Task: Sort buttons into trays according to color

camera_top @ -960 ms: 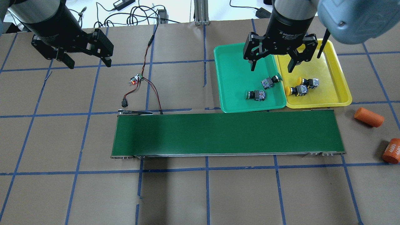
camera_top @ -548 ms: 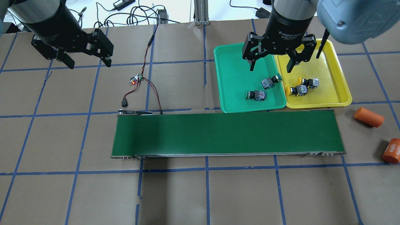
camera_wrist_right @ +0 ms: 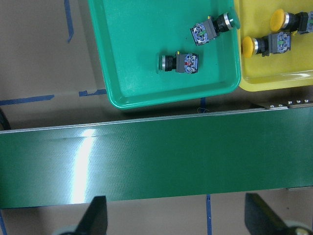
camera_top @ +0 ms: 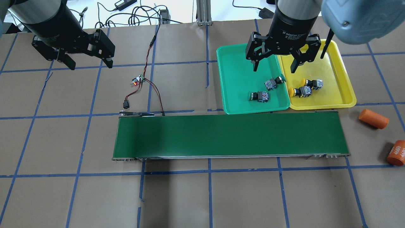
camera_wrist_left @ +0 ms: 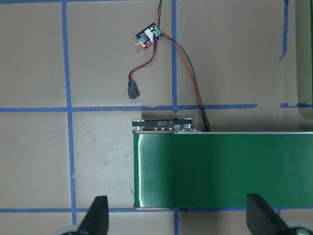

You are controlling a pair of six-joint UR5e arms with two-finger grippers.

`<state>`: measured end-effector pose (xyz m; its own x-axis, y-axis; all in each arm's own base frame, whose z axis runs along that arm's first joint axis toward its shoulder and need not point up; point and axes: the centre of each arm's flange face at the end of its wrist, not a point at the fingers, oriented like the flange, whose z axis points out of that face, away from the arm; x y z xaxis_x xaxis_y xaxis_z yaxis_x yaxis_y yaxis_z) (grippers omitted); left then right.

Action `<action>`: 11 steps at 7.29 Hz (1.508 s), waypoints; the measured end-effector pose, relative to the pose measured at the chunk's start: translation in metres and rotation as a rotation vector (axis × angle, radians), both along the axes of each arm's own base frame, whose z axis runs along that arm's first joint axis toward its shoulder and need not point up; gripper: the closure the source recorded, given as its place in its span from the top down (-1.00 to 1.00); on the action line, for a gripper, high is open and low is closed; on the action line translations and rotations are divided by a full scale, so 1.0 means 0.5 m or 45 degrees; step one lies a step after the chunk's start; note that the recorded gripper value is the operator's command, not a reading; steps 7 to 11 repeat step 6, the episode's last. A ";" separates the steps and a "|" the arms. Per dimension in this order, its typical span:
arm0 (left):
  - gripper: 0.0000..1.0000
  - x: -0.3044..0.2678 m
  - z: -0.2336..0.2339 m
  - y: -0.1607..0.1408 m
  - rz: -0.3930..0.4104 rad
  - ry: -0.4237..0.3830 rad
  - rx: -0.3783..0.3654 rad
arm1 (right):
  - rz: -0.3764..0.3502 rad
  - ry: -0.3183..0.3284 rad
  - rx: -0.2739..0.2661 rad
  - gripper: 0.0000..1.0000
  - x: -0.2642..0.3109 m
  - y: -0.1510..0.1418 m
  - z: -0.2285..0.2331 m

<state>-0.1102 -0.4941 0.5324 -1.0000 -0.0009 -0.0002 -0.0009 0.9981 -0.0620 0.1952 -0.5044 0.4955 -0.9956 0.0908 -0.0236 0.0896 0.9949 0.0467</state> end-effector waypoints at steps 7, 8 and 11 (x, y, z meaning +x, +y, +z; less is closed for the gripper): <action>1.00 0.000 0.000 0.000 0.000 0.000 0.000 | 0.001 0.000 -0.019 1.00 0.000 -0.003 0.001; 1.00 0.000 0.000 0.000 0.000 0.000 0.000 | 0.001 0.000 -0.019 1.00 0.000 -0.003 0.001; 1.00 0.000 0.000 0.000 0.000 0.000 0.000 | 0.001 0.000 -0.019 1.00 0.000 -0.003 0.001</action>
